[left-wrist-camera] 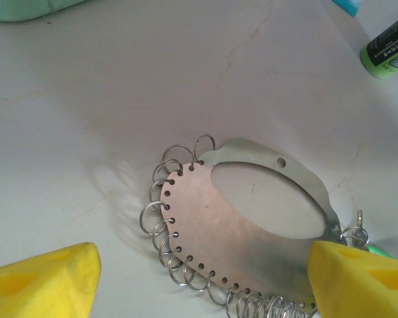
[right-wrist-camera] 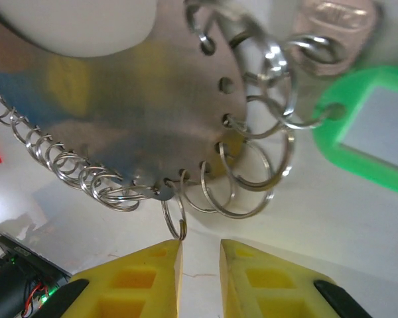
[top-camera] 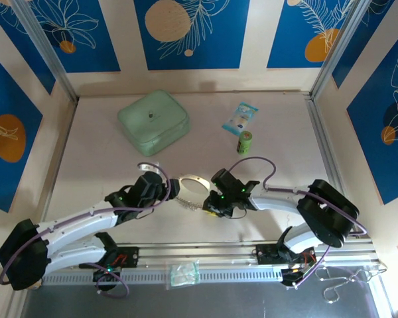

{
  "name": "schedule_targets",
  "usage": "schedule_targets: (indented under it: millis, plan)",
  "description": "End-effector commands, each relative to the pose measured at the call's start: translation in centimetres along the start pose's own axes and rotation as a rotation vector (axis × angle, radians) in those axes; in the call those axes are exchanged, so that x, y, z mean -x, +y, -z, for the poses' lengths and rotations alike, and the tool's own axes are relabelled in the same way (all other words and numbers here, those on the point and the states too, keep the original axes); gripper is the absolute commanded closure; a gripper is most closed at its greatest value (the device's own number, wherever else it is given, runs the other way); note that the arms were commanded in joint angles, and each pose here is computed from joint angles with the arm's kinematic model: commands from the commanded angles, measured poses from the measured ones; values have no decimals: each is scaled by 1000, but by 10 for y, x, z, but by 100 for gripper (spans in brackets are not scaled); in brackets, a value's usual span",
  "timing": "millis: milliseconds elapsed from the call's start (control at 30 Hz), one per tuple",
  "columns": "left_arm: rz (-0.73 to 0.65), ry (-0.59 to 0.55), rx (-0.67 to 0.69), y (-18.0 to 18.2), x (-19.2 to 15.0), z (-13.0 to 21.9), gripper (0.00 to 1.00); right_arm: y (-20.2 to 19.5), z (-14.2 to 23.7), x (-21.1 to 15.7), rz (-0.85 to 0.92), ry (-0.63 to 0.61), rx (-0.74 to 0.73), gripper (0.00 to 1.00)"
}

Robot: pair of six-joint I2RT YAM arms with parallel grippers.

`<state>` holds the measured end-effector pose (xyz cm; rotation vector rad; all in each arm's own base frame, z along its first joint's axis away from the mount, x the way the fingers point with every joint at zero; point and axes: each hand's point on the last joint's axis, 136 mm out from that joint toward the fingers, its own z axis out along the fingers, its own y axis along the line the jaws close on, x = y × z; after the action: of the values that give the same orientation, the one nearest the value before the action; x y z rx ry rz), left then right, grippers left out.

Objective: Put the keys on the keyring

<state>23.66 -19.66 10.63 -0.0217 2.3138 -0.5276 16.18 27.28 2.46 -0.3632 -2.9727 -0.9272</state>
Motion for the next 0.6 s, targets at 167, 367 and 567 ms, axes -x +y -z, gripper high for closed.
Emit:
schedule_targets:
  millis: [167, 367, 567]
  plan:
    - [9, -18, 12, 5, -1, 3, 19, 12, -4, 8, -6, -26, 16, 78]
    - [9, -21, 11, 4, 0, 3, 19, 14, -5, 12, -5, -42, 16, 84]
    - [11, -23, 2, 2, 0, 1, 19, 10, -2, 16, -4, -57, 8, 93]
